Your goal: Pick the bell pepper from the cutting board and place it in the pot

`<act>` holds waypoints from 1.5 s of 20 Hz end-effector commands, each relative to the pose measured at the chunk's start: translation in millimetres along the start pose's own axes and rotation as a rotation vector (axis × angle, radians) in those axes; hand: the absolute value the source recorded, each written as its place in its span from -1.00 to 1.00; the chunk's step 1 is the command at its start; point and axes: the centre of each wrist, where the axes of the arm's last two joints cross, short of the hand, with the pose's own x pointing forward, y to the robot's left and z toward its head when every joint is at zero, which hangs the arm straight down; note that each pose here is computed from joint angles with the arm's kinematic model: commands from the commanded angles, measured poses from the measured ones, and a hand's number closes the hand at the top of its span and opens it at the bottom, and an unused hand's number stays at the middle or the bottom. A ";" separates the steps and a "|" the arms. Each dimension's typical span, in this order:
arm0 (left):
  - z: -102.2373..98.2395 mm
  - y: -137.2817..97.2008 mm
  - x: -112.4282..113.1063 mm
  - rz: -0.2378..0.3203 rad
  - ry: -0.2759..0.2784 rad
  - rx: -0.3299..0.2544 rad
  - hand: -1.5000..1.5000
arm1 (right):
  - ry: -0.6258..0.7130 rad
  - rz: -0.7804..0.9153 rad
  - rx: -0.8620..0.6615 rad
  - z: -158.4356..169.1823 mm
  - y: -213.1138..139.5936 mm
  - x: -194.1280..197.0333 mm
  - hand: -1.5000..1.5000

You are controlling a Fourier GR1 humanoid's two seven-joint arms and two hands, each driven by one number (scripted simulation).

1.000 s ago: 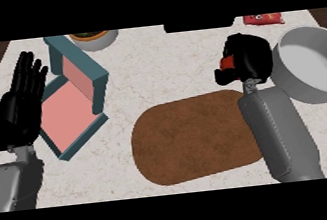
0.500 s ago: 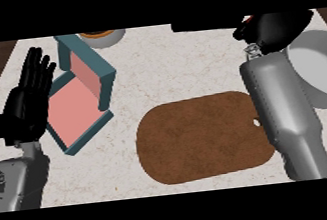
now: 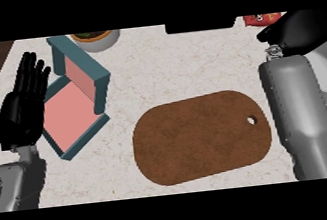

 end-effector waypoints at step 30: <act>-2.3 5.1 4.9 -0.020 0.006 0.000 0.00 | 0.239 -0.227 0.378 -78.2 103.4 -221.3 -1.00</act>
